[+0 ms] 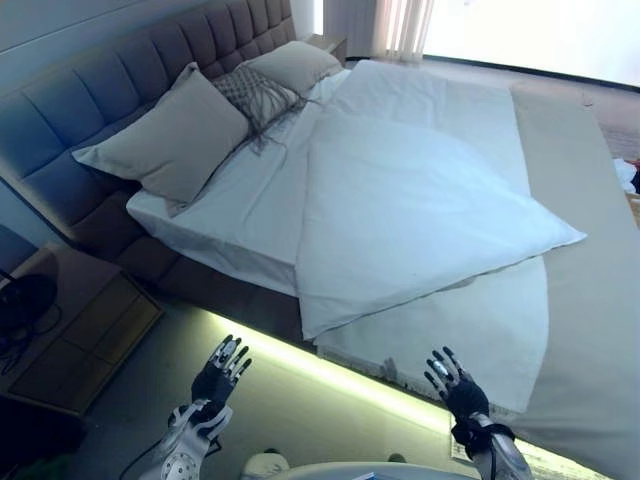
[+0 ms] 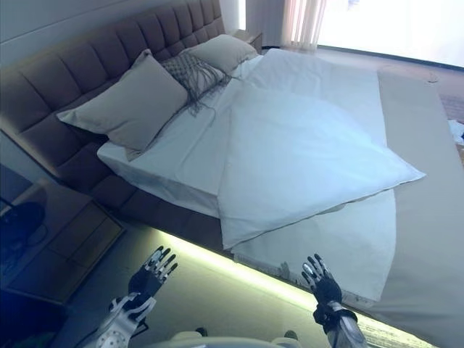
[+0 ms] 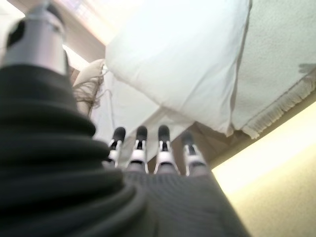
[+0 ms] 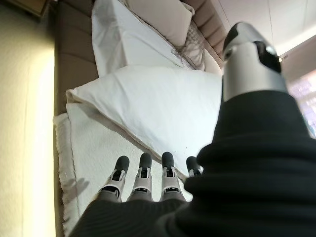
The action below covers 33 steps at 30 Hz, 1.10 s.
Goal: Make the bed neatly
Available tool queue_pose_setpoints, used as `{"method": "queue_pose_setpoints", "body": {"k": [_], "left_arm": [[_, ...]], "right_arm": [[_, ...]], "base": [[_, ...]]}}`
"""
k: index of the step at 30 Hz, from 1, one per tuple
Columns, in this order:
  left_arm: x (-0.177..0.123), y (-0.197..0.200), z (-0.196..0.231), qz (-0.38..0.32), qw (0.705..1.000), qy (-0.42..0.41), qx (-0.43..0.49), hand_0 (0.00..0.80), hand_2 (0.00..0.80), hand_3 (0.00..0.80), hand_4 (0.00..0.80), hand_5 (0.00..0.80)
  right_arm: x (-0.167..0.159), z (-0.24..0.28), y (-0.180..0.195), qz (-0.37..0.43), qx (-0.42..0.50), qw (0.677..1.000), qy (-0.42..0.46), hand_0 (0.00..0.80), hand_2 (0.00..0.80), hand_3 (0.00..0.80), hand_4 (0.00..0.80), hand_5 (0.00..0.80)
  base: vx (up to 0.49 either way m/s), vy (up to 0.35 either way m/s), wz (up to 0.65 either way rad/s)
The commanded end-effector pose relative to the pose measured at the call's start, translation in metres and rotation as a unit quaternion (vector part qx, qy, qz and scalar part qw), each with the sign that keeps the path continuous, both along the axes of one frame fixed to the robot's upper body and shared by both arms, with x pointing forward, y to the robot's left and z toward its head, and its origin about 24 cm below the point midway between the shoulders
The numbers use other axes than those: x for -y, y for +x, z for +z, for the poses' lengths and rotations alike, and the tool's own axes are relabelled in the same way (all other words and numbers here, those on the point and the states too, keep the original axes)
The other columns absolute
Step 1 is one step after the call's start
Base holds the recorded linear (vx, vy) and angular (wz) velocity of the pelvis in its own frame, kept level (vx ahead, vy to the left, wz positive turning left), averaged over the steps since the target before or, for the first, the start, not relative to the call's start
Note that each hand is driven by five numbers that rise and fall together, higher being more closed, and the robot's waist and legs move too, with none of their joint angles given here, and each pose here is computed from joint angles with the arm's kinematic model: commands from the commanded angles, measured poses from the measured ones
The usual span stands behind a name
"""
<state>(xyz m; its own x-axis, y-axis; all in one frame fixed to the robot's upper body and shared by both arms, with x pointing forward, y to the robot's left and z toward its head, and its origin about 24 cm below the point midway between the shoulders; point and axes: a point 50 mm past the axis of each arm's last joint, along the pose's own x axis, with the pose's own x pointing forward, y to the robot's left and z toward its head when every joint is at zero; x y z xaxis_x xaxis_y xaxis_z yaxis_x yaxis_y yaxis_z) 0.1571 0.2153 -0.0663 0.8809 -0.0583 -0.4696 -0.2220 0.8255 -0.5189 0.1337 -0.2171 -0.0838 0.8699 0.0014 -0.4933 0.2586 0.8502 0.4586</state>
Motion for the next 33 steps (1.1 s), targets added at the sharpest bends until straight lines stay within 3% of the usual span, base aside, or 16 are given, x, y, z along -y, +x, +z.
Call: {"method": "queue_pose_setpoints", "body": {"k": [1, 7, 14, 20, 25, 33], "left_arm": [[-0.019, 0.021, 0.023, -0.008, 0.997, 0.051, 0.064, 0.000, 0.000, 0.000, 0.000, 0.000], [-0.035, 0.027, 0.030, -0.013, 0.995, 0.067, 0.067, 0.000, 0.000, 0.000, 0.000, 0.000], [-0.032, 0.029, 0.030, -0.001, 0.996, 0.055, 0.067, 0.000, 0.000, 0.000, 0.000, 0.000], [-0.036, 0.011, 0.020, 0.020, 0.999, 0.038, 0.034, 0.000, 0.000, 0.000, 0.000, 0.000], [-0.026, 0.000, 0.015, 0.007, 0.999, 0.017, 0.038, 0.000, 0.000, 0.000, 0.000, 0.000], [-0.007, 0.008, 0.008, -0.031, 0.999, 0.001, 0.041, 0.000, 0.000, 0.000, 0.000, 0.000]], "right_arm": [[-0.004, 0.025, 0.030, -0.021, 0.092, 0.995, 0.011, 0.000, 0.000, 0.000, 0.000, 0.000], [-0.013, 0.024, 0.033, -0.028, 0.095, 0.995, 0.019, 0.000, 0.000, 0.000, 0.000, 0.000], [-0.004, 0.026, 0.049, -0.022, 0.093, 0.995, 0.016, 0.000, 0.000, 0.000, 0.000, 0.000], [-0.004, 0.018, 0.035, -0.004, 0.059, 0.998, 0.022, 0.000, 0.000, 0.000, 0.000, 0.000], [0.003, 0.020, 0.029, 0.014, 0.065, 0.998, 0.012, 0.000, 0.000, 0.000, 0.000, 0.000], [0.017, 0.021, 0.029, -0.040, 0.071, 0.997, 0.003, 0.000, 0.000, 0.000, 0.000, 0.000]], "base": [[0.084, 0.367, 0.32], [0.186, 0.017, 0.13], [0.381, -0.328, -0.13], [0.368, -0.405, 0.24], [0.257, -0.340, 0.21], [0.116, -0.188, 0.15]]}}
